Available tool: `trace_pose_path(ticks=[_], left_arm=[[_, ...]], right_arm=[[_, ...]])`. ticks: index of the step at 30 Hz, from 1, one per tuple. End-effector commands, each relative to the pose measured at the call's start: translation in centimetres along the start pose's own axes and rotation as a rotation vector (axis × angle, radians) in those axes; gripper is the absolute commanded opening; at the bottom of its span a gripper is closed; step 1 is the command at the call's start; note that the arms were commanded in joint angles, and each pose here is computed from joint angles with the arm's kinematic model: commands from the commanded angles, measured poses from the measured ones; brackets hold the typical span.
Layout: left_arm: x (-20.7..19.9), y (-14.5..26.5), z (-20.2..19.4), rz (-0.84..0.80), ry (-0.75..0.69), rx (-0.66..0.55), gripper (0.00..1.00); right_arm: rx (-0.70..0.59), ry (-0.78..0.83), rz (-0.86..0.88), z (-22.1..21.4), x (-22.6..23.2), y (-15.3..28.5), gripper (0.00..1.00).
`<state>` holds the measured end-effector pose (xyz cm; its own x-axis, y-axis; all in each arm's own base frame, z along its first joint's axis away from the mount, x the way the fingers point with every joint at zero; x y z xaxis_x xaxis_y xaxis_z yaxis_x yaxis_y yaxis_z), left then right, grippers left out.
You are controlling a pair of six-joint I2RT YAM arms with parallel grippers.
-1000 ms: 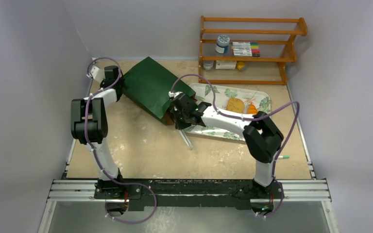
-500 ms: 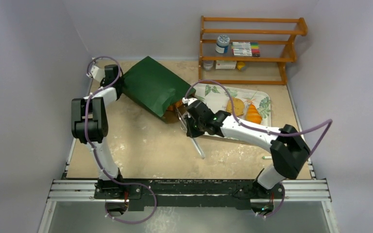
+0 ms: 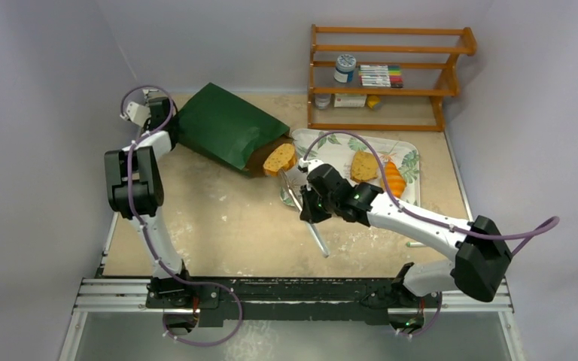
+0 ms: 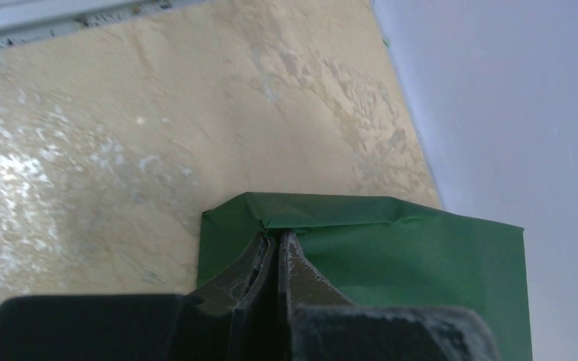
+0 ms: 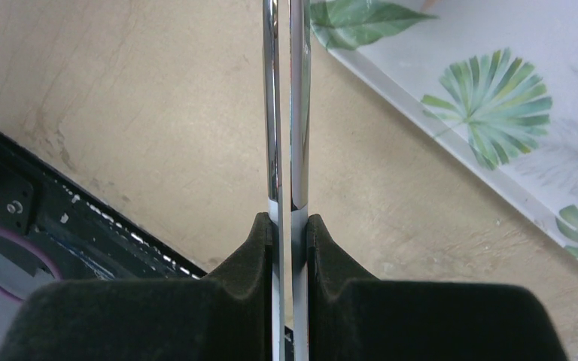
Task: Take the fake bread out of the paper bag
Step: Take out the fake bread from the paper bag, then place the fake bread in the container.
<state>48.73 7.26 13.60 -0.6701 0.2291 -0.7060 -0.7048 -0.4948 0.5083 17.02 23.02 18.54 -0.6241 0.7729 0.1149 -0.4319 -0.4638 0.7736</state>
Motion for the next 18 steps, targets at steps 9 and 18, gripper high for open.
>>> trace_pose_path(ticks=[9, 18], left_arm=[[1.0, -0.9, 4.1, 0.046, 0.022, -0.101, 0.0], [2.5, -0.2, 5.6, 0.049, 0.033, -0.097, 0.0]], right_arm=[[-0.027, -0.083, -0.017, -1.6, -0.1, 3.1, 0.01], [-0.009, -0.208, -0.135, -2.8, -1.5, 2.6, 0.02]])
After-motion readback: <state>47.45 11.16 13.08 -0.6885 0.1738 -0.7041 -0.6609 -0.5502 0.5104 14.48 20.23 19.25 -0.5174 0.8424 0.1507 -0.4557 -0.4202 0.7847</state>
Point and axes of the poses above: each gripper's point midway between its finger pads, its own y axis back along the fingers, its own x axis along the line the jaws close on, z = x × y, the point moved 9 cm from there along y, back along the fingers, and after that the axes turned 14 degrees about y, right-handed, at the moved point
